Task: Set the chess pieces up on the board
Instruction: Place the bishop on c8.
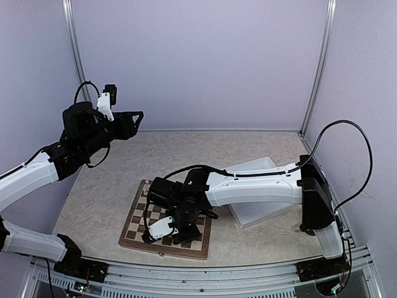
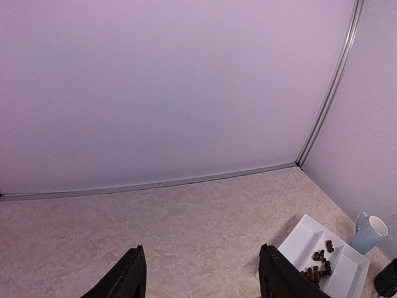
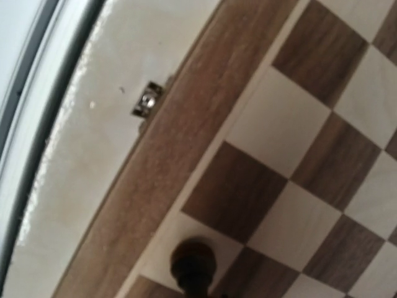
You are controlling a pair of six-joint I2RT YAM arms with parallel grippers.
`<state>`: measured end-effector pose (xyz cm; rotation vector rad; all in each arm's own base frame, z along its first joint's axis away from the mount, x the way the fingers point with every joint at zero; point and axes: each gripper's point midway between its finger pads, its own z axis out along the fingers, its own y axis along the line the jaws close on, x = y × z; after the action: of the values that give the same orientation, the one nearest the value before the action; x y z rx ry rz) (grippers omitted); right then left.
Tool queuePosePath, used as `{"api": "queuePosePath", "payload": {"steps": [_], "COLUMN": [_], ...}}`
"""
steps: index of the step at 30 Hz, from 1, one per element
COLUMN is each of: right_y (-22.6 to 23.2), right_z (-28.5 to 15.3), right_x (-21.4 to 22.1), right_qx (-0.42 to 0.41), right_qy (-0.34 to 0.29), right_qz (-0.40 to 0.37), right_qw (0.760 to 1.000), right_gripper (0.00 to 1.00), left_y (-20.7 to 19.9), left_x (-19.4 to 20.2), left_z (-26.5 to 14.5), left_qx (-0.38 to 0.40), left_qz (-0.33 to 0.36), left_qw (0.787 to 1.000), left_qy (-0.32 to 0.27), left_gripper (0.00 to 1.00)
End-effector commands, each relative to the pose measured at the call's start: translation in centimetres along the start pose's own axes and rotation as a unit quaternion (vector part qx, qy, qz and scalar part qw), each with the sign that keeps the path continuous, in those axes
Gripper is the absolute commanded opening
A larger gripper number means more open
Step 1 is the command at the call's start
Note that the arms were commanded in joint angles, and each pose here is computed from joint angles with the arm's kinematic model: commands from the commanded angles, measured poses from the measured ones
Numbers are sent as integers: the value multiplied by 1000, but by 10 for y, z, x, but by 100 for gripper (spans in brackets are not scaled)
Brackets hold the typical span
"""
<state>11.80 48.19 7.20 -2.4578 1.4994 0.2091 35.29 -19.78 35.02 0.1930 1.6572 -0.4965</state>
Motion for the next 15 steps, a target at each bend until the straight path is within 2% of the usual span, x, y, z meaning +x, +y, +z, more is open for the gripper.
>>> {"api": "queuePosePath", "payload": {"steps": [1,5,7,15], "right_y": [-1,0,1,2], "right_z": [8,8,7,7], "right_x": [-1,-2,-3,-4], "right_qx": [2,1,0,-3], "right_qy": [9,8,6,5], "right_qz": [-4,-3,-4,-2], "right_qw": [1000,1000,1000,1000], "right_gripper": [16,29,32,37], "left_y": [-2,-2,-2,-3], "left_x": [-14,-13,-12,-10], "left_z": [-6,-6,-5,-4], "left_qx": [6,7,8,9], "left_qz": [-1,-1,-2,-2], "left_qw": [1000,1000,1000,1000], "left_qy": [-16,-15,-14,-11], "left_gripper": [62,62,62,62]}}
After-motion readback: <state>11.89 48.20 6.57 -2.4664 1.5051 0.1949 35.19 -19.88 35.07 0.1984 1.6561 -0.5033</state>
